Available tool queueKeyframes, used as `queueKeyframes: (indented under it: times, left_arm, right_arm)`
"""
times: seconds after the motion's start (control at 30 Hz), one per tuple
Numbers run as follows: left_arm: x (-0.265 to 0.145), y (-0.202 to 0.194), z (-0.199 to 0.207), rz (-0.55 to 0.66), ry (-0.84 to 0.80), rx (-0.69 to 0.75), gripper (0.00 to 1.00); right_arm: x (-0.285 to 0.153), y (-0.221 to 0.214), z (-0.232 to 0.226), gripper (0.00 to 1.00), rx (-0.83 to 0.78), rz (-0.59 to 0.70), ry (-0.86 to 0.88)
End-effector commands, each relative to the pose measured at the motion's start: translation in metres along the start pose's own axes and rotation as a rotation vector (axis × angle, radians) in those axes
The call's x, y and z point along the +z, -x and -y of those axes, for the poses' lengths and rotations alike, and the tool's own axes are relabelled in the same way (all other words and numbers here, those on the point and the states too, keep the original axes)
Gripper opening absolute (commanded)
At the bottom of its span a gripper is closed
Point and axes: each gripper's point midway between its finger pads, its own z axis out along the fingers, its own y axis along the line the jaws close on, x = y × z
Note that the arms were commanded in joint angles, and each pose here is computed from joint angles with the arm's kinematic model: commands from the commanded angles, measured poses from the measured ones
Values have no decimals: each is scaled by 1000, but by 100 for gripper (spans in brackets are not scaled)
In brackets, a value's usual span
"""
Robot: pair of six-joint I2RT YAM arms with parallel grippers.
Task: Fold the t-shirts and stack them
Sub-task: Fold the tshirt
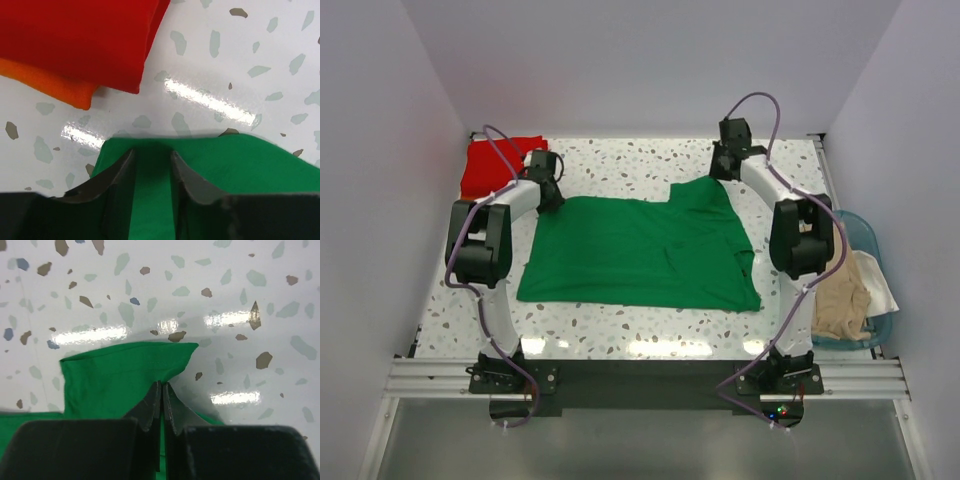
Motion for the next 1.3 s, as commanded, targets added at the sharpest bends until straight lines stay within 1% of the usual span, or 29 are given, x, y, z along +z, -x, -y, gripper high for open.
queueKeyframes:
  times: [0.0, 0.03, 0.07, 0.17, 0.23, 0.27, 0.33, 0.4, 0.53, 0.6, 0.63, 0.73, 0.87, 1.0, 1.2, 1.27]
  left_arm:
    - [-16, 17, 0, 62, 5, -3, 39]
    - [-17, 18, 0, 64, 6, -5, 42]
    - [-18, 20, 1, 71, 4, -10, 47]
    - [-19, 25, 1, 86, 6, -20, 51]
    - [-18, 28, 1, 86, 18, -21, 51]
    - [-18, 28, 0, 86, 28, -25, 51]
    - [-18, 31, 0, 89, 30, -30, 51]
    - [-16, 31, 0, 91, 36, -33, 52]
    - [-16, 32, 0, 90, 38, -42, 52]
    - [-19, 34, 2, 102, 24, -54, 53]
    - [-20, 34, 3, 104, 18, -56, 55]
    - [-27, 40, 5, 122, 2, -70, 59]
    - [-32, 46, 5, 136, 8, -93, 60]
    - [-24, 39, 0, 93, 55, -95, 58]
    - [-7, 15, -5, 20, 105, -113, 57]
    - [-5, 10, -4, 12, 109, -118, 57]
  right_arm:
    - [-46, 48, -8, 0, 46, 145, 61]
    - [-50, 50, -8, 0, 51, 152, 70]
    - [-59, 51, -9, 0, 57, 162, 79]
    - [-73, 48, -11, 0, 68, 174, 107]
    - [-78, 48, -11, 0, 77, 183, 117]
    - [-78, 40, -11, 0, 78, 168, 124]
    - [-88, 42, -12, 0, 83, 186, 137]
    - [-91, 34, -9, 0, 87, 175, 139]
    - [-111, 32, -8, 0, 97, 202, 162]
    - [-115, 24, -6, 0, 101, 197, 163]
    - [-123, 26, -6, 0, 104, 212, 170]
    - [-126, 17, -5, 0, 107, 202, 180]
    - [-129, 3, -4, 0, 111, 183, 195]
    - [-129, -5, -2, 0, 114, 173, 195]
    - [-130, -12, -1, 0, 117, 161, 200]
    - [-130, -13, -1, 0, 115, 162, 202]
